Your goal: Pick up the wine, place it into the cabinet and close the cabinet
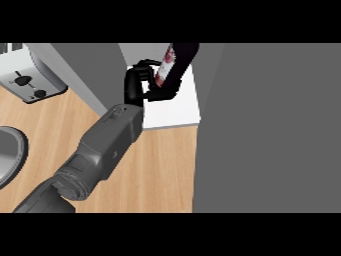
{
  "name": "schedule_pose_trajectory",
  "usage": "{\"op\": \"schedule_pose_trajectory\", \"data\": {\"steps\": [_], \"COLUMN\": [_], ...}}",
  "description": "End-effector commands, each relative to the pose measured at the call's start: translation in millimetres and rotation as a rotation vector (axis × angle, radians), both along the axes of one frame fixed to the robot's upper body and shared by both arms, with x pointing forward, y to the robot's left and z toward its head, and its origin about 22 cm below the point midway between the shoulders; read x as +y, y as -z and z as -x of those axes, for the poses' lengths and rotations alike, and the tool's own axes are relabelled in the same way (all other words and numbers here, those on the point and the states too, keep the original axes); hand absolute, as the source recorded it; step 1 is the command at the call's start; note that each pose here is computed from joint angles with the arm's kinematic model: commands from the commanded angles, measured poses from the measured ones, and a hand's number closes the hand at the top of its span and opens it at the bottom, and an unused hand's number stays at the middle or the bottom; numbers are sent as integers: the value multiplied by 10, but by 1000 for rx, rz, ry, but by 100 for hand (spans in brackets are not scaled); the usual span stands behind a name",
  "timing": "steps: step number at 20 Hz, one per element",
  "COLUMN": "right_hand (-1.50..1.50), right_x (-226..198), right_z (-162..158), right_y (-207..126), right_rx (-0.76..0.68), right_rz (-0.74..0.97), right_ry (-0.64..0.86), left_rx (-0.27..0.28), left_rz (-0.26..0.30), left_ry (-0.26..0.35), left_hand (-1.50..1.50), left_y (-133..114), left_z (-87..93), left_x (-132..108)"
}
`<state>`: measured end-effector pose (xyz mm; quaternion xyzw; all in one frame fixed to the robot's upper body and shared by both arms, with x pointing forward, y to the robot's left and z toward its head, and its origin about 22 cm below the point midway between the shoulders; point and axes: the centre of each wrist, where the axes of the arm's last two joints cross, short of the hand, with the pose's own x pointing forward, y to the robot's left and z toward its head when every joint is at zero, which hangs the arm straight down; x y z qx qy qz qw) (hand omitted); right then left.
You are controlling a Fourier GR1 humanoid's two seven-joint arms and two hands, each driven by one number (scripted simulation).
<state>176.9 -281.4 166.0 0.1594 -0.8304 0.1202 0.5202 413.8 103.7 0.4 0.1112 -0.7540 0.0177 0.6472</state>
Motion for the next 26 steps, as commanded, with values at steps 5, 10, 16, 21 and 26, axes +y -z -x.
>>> {"op": "schedule_pose_trajectory", "data": {"steps": [5,10,16,21,26], "right_hand": [-150,-150,-150,-150,-150], "right_x": [17,-91,-14,-65,21], "right_z": [19,5,94,57,125], "right_y": [-36,-10,-10,-33,-52], "right_rx": [0,0,-28,-25,-19], "right_rz": [-8,-6,-12,6,-5], "right_ry": [0,-8,-15,-19,-17], "left_rx": [-27,-30,-39,-21,23], "left_rz": [-49,-52,-133,-182,-212], "left_ry": [-12,-61,-108,-140,-166], "left_hand": [150,150,150,-150,-150], "left_y": [-259,-312,-189,-273,-279], "left_z": [-163,-214,-172,-193,-215], "left_x": [40,161,306,145,278]}}
